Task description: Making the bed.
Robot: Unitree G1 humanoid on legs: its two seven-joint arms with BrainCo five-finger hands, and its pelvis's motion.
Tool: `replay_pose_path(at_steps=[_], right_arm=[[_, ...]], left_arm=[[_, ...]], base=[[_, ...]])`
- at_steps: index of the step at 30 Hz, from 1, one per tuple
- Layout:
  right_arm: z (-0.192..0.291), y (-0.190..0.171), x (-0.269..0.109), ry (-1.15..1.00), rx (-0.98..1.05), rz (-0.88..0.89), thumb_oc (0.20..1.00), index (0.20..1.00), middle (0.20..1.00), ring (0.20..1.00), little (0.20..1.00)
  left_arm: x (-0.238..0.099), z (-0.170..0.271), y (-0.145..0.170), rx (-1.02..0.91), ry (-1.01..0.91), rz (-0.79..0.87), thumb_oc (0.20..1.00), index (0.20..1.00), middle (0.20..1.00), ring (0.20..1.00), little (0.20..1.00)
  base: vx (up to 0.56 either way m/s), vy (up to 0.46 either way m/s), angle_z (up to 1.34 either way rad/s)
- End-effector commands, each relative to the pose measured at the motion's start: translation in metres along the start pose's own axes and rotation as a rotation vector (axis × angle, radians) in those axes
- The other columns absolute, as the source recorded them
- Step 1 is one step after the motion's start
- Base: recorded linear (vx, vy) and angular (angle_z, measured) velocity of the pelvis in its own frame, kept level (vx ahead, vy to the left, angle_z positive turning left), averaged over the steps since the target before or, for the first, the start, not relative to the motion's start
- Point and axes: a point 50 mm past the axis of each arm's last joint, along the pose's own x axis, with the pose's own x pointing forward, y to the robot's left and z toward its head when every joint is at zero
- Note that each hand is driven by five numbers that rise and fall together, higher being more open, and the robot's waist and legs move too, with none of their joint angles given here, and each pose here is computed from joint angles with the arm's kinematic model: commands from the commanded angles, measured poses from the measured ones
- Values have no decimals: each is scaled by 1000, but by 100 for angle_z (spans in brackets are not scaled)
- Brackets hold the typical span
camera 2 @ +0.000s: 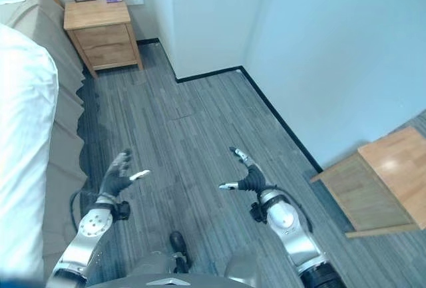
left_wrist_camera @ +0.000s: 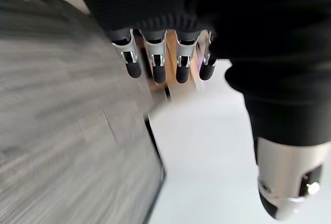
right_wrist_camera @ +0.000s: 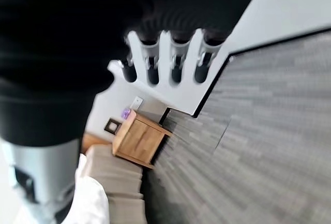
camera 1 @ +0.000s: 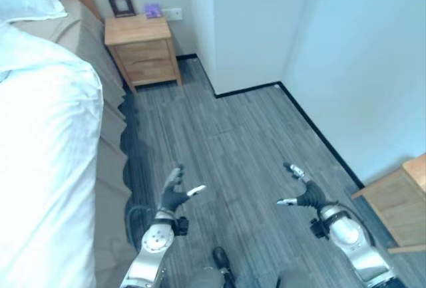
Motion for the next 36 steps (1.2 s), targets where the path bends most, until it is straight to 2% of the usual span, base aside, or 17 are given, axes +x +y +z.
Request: replay_pose_path(at_steps=[1, 6, 9, 17, 18, 22, 25, 32, 36], right_arm=[[32, -38, 15, -171, -24, -135, 1000, 1000, 1000, 1000, 1000], [18, -31, 6, -117, -2, -121, 1000, 1000, 1000, 1000, 1000], [12, -36, 2, -85, -37, -125, 1000, 1000, 1000, 1000, 1000], [-1, -34, -3, -24, -14, -102, 1000, 1000, 1000, 1000, 1000], [-83, -54, -32, 292, 477, -448, 1000, 1000, 1000, 1000, 1000], [-57, -69, -6, 195, 369, -421, 1000, 1000, 1000, 1000, 1000], [-53, -67, 2, 181, 398, -405, 1000, 1000, 1000, 1000, 1000], [-57, -52, -1, 193, 502, -401, 1000, 1000, 1000, 1000, 1000], [-63, -47, -12, 222, 479, -393, 1000, 1000, 1000, 1000, 1000]], left_arm=[[-5, 16, 20, 2, -97, 54, 1000, 1000, 1000, 1000, 1000], [1, 27, 10, -12, -152, -10, 1000, 1000, 1000, 1000, 1000], [-4, 19, 4, -55, -117, -30, 1000, 1000, 1000, 1000, 1000], [-15, 2, 4, -97, -41, -23, 1000, 1000, 1000, 1000, 1000], [-28, -54, 25, -89, 221, 121, 1000, 1000, 1000, 1000, 1000], [-3, -14, 28, 12, 64, 63, 1000, 1000, 1000, 1000, 1000], [3, 0, 30, 65, 9, 58, 1000, 1000, 1000, 1000, 1000], [5, -1, 28, 75, 13, 69, 1000, 1000, 1000, 1000, 1000], [6, -2, 32, 131, 11, 76, 1000, 1000, 1000, 1000, 1000]], base=[[191, -111, 130], [230, -147, 126], [184, -149, 110], [47, -75, 6], [89, 30, 10], [42, 149, 21], [59, 71, -25], [348, -92, 4], [641, -282, 34]])
